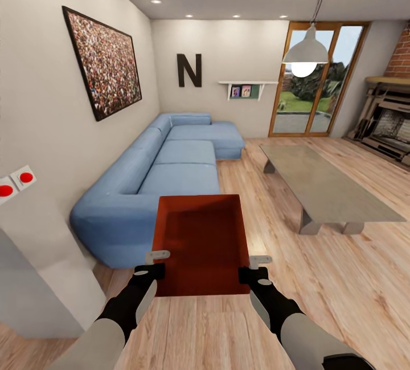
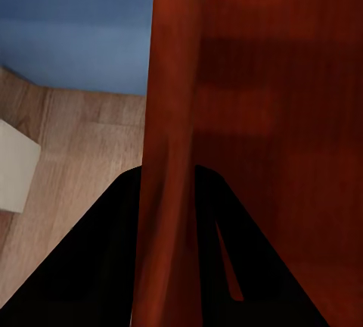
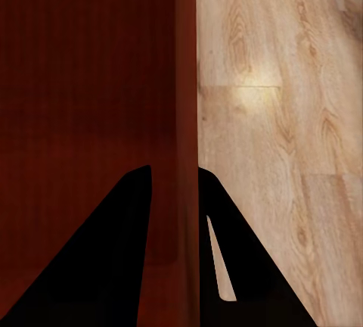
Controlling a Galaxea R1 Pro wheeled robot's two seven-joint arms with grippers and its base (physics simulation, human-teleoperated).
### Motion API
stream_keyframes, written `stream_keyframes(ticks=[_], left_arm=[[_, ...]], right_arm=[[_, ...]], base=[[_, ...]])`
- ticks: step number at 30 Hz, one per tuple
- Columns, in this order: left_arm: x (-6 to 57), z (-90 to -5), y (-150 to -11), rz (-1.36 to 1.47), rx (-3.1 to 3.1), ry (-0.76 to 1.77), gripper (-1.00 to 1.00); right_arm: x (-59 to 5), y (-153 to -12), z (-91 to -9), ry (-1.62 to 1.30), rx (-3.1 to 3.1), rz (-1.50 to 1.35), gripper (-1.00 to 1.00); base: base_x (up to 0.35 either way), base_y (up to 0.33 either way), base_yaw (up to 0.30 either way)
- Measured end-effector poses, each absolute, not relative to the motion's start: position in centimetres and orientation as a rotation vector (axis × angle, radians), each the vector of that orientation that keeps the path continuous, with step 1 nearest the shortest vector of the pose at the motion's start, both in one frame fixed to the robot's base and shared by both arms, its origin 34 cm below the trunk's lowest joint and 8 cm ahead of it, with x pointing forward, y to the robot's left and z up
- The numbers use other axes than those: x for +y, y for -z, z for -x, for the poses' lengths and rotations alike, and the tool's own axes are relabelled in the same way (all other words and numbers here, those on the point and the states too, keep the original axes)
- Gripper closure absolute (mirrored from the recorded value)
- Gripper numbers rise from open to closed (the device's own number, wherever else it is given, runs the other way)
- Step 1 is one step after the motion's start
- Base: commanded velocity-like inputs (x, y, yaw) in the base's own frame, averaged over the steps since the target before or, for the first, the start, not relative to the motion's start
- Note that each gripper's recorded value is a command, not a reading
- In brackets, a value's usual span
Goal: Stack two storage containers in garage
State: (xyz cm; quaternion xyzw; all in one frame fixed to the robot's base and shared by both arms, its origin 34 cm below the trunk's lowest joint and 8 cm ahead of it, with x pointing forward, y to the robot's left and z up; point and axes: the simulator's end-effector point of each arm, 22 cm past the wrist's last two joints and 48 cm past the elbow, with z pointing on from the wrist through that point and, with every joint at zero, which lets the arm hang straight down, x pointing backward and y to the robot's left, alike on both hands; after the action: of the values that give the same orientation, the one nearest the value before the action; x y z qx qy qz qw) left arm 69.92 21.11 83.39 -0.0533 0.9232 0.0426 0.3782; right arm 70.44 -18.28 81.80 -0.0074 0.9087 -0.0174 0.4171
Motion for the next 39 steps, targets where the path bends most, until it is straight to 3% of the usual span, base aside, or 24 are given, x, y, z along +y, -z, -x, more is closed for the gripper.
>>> stream_keyframes(ticks=[39], left_arm=[[21.1,-70.8,-87.1,0.138,2.296,-0.103,1.00]], right_arm=[[-18.3,-85.6,-71.5,0.044,2.216,0.017,1.00]], base=[[0.000,0.000,0.000]])
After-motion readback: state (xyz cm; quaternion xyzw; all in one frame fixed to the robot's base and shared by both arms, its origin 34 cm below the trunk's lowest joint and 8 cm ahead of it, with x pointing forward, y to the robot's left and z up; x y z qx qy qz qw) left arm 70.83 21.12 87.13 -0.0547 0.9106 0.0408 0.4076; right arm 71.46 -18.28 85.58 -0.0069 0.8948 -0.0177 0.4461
